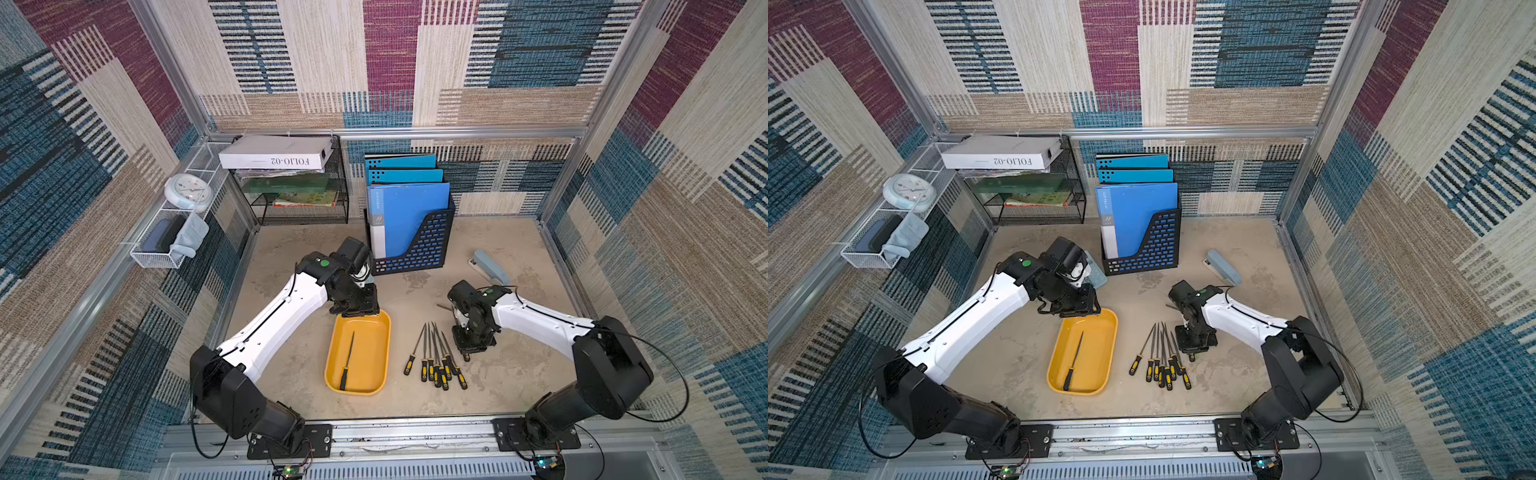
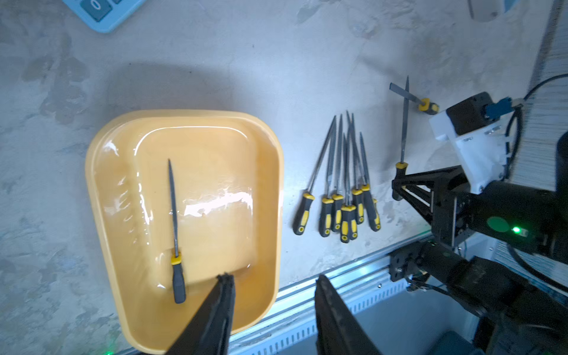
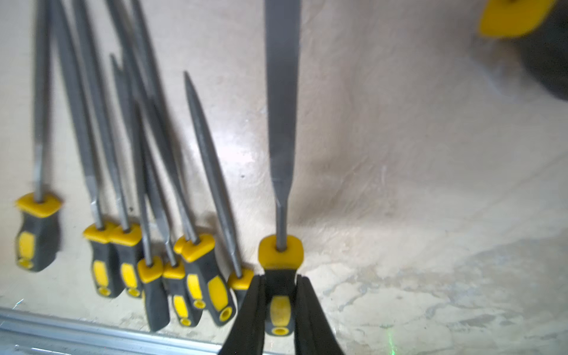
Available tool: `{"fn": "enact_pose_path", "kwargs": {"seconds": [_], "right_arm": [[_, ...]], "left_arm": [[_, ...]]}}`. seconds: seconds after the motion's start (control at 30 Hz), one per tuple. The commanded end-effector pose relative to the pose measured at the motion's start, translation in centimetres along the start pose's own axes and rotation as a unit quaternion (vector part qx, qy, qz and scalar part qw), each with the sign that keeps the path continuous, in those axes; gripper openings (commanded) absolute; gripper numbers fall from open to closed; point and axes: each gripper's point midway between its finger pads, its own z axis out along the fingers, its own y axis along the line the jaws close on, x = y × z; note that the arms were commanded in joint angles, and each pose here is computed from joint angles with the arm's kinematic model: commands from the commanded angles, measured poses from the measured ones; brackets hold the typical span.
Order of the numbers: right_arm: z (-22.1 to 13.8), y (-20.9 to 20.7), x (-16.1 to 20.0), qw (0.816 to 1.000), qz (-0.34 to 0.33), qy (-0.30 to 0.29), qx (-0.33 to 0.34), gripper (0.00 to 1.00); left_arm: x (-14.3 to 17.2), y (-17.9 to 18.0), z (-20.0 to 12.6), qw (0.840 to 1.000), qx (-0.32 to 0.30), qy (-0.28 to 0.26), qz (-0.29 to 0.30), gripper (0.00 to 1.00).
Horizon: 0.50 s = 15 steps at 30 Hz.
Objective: Put the file tool into the storage box
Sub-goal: Pick up the file tool from the center of the board.
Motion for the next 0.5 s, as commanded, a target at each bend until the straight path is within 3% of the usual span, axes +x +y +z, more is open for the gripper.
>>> {"fn": "enact_pose_path", "kwargs": {"seconds": [0.0,0.2,0.47], "right_arm": [[-2.5,1.0,1.1,0.999,-0.004,0.002,-0.035,0.11],[-5.4,4.7,1.7,0.991,-0.019,-0.019,-0.132,0.11],[-7.3,8.1,-0.3,0.978,-0.018,-0.052,-0.199,0.10]], "left_arm": [[0.0,-2.4,-0.9,0.998,0.059,0.013,-0.018,0.47],[-1.5,-6.0,-0.1,0.988,0.145,0.025,-0.053,0.49],[-1.6,-7.9,1.5,0.980,0.180,0.056,-0.066,0.48]]}}
